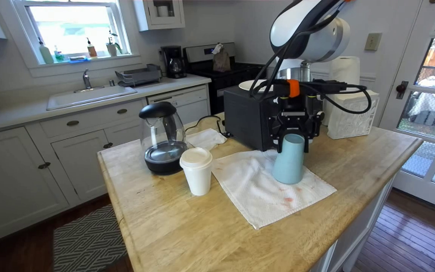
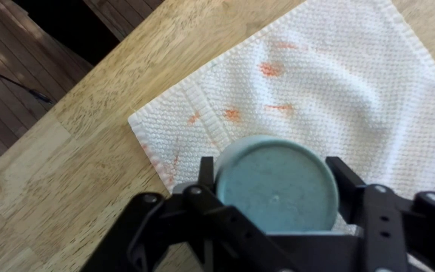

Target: Turn the blue cup upright.

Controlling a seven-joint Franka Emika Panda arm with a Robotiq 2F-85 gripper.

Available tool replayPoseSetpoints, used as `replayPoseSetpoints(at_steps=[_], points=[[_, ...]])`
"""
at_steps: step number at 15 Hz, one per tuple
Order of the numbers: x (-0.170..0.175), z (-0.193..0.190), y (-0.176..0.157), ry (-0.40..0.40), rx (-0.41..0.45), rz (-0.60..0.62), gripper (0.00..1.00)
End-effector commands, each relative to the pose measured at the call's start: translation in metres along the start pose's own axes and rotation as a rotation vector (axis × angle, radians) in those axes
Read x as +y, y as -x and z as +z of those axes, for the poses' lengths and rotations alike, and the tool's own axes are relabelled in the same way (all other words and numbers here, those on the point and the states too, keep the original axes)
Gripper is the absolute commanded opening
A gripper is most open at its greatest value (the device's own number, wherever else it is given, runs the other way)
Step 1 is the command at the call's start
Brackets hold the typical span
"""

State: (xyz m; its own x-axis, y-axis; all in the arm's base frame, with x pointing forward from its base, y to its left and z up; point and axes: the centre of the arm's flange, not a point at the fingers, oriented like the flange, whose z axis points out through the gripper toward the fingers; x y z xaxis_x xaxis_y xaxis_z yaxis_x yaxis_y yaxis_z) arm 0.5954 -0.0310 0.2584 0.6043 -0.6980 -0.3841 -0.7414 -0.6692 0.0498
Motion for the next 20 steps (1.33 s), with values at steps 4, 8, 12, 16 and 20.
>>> replayPoseSetpoints(at_steps=[4,8,12,16,20], points=[[-0.008,-0.005,0.000,-0.014,-0.006,0.051,0.47],[-0.009,-0.011,0.024,-0.043,0.102,0.091,0.47],[-0.011,-0.016,0.043,-0.063,0.230,0.154,0.47],[-0.005,-0.011,0.055,-0.042,0.361,0.229,0.47],[-0.001,0.001,0.064,-0.049,0.486,0.267,0.47]])
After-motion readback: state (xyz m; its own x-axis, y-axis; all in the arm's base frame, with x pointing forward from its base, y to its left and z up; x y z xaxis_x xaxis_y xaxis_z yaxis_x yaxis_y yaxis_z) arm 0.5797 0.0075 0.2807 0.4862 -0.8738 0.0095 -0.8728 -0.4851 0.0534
